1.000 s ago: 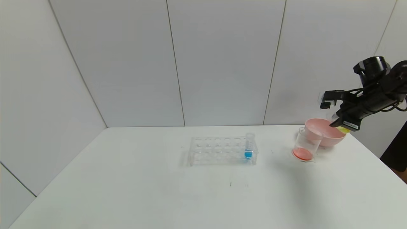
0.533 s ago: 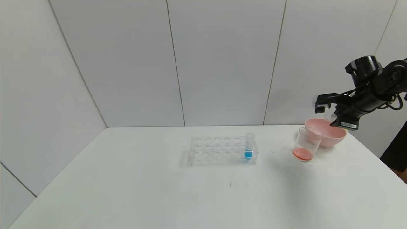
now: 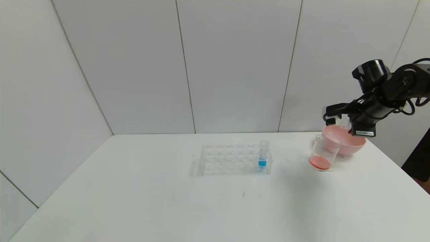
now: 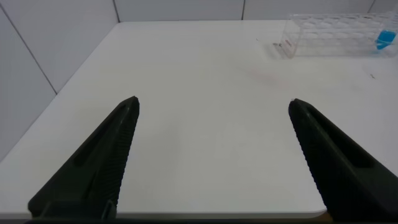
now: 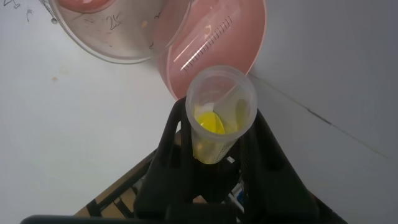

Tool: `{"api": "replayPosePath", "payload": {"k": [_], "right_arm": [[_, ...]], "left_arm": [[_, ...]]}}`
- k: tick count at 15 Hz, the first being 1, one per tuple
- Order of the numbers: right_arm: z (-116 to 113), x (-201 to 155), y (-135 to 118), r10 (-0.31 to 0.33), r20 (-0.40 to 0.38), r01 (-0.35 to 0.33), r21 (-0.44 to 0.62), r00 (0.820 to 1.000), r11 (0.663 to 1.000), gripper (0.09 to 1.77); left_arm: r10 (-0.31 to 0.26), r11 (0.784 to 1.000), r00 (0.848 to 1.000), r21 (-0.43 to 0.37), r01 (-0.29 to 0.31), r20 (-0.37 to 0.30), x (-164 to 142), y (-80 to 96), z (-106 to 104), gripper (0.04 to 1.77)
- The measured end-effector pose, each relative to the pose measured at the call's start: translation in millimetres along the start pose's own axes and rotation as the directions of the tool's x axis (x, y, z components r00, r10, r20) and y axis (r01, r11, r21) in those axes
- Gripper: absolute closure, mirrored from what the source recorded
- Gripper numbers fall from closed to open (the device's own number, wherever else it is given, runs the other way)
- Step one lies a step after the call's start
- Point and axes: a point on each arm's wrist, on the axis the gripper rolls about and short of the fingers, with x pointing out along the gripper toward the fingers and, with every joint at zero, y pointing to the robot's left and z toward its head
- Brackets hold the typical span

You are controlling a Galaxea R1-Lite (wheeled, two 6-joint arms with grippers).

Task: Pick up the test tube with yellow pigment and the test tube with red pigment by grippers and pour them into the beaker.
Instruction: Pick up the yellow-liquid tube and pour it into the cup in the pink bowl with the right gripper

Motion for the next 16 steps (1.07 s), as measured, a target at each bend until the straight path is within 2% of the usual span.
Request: {"api": "replayPosePath", "payload": {"k": [4,10,16], "right_arm": [[5.8,0.3,5.7,0.013,-0.078,-0.017,-0.054,0.997,0.998,1.36],[16.7,4.9,8.8,-0.022,-0.165,-0.001,-0.133,0.986,0.991,1.36],[33.4,9.9,12.6,-0.076,-0.242,0.027,-0.198,0.967,0.98,1.36]], "left_arm": [[0.0,1.0,1.0,0.0,0.0,0.0,0.0,0.0,0.0,0.09],[0.0,1.0,1.0,0.0,0.0,0.0,0.0,0.0,0.0,0.09],[0.0,1.0,1.0,0.0,0.0,0.0,0.0,0.0,0.0,0.09]]}}
